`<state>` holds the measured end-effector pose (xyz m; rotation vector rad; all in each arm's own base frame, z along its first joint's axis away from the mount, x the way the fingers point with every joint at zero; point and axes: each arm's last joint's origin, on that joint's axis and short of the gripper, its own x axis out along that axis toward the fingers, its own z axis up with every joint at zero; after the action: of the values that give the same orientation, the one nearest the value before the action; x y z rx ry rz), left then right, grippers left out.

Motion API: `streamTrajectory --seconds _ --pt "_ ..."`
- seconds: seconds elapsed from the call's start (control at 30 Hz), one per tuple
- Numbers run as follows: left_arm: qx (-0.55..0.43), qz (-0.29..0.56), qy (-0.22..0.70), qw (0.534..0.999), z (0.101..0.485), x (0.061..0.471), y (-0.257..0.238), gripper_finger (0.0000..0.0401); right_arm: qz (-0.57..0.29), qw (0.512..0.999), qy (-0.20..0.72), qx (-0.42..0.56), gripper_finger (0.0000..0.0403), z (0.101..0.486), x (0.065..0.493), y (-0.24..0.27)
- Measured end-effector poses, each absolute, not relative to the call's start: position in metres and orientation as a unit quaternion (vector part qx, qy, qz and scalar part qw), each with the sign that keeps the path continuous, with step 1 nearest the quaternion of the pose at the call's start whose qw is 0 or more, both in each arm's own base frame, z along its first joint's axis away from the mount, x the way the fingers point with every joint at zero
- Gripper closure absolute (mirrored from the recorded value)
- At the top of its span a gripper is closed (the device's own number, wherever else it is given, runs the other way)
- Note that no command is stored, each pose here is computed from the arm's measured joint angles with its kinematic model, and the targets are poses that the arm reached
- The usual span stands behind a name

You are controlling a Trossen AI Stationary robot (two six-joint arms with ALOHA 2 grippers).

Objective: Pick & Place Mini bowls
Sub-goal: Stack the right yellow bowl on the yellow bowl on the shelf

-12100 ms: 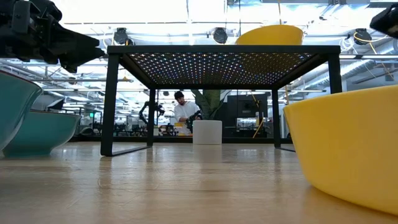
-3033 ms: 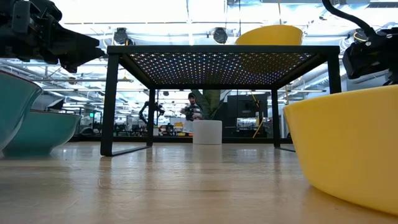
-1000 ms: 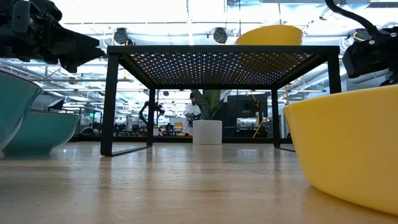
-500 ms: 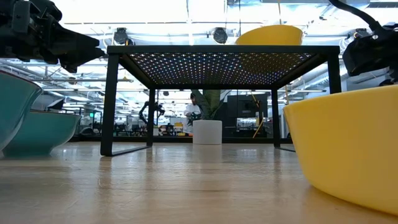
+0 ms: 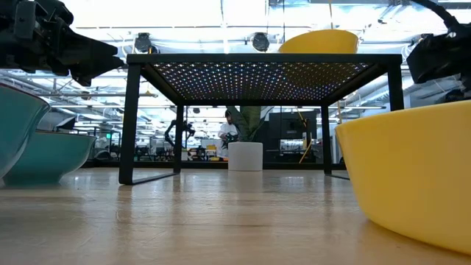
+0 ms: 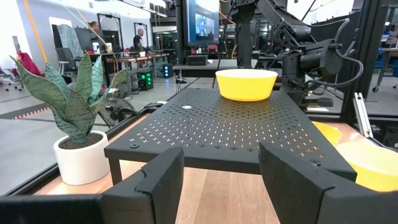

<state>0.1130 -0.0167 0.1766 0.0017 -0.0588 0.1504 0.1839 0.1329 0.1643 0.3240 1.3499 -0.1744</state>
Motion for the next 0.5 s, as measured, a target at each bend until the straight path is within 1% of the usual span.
streamTrajectory --seconds 0.5 --pt "0.001 0.075 -0.029 0.997 0.177 0.113 -0.017 0.0189 -0.069 0.789 0.586 0.169 0.0403 0.193 0.171 0.122"
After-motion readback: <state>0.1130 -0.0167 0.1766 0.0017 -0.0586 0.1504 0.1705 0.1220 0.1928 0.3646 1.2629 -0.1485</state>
